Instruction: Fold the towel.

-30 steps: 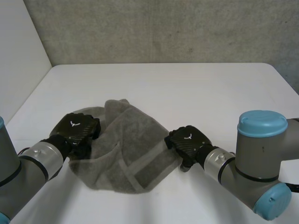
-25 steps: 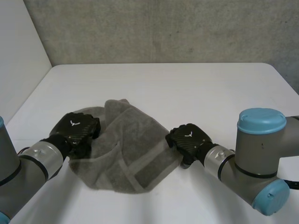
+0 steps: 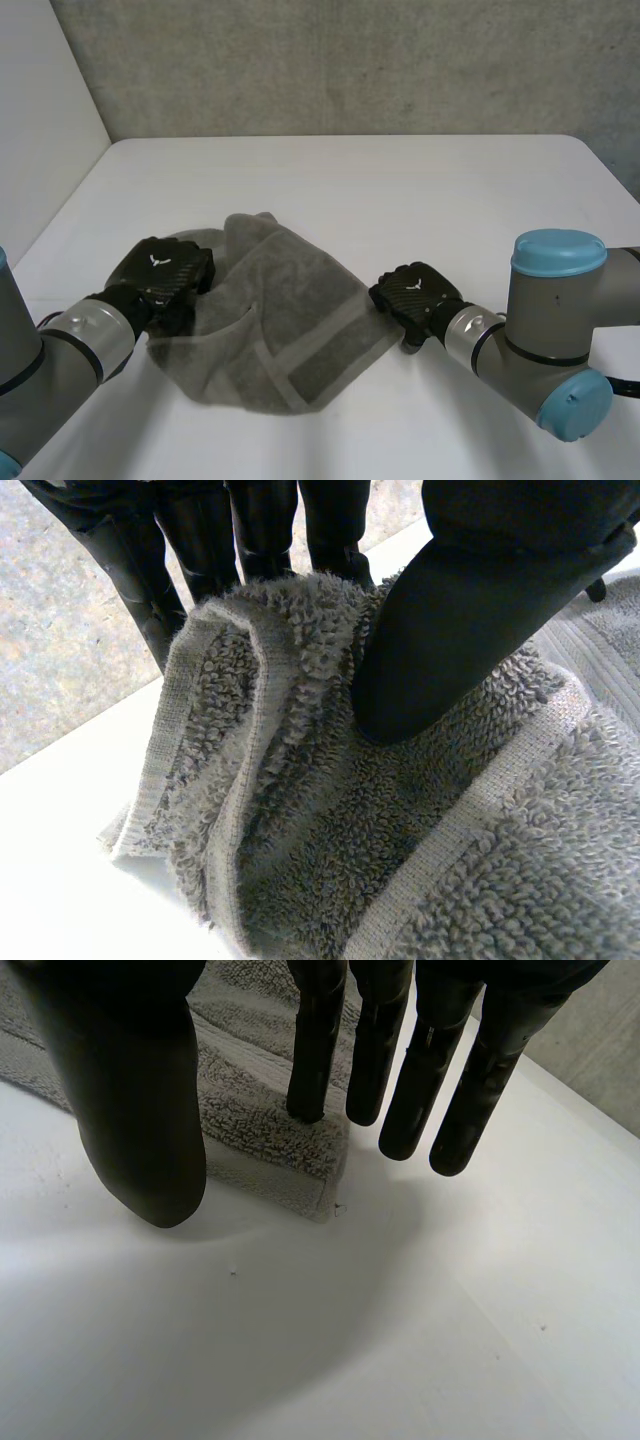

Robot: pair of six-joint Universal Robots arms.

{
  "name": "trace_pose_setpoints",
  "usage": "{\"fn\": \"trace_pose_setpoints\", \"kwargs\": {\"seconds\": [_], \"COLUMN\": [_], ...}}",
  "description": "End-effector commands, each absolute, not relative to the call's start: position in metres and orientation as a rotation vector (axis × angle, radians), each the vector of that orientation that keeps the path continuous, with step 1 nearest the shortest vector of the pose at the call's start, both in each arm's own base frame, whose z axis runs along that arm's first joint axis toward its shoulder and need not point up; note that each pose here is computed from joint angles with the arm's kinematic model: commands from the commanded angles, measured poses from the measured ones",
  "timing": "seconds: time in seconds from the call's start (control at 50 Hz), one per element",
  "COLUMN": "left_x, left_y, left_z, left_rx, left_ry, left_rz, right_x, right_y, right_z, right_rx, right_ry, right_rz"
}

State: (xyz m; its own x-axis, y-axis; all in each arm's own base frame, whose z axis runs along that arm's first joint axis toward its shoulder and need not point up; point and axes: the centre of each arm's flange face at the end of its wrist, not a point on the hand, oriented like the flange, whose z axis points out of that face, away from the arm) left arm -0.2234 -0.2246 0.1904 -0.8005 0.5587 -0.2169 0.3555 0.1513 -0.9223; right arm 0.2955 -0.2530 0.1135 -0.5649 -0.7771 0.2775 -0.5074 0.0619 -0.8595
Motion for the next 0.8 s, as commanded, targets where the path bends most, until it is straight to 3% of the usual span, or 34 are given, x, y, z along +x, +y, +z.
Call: {"fn": "trace_pose_setpoints", "kwargs": {"seconds": [0.02, 0.8], "left_x": [-0.224, -0.224], "left_y": [-0.225, -0.224], "left_z": [0.19, 0.191], "left_rx": [-0.904, -0.905], "left_ry": [-2.243, -2.24], "left_rz": [1.715, 1.717], "right_x": [0.296, 0.307], "right_y": [-0.253, -0.266], "right_z": [0.111, 0.111], "right_rx": [-1.302, -1.313], "right_ry": [2.082, 2.02], "right_rz": [-1.497, -1.521]}}
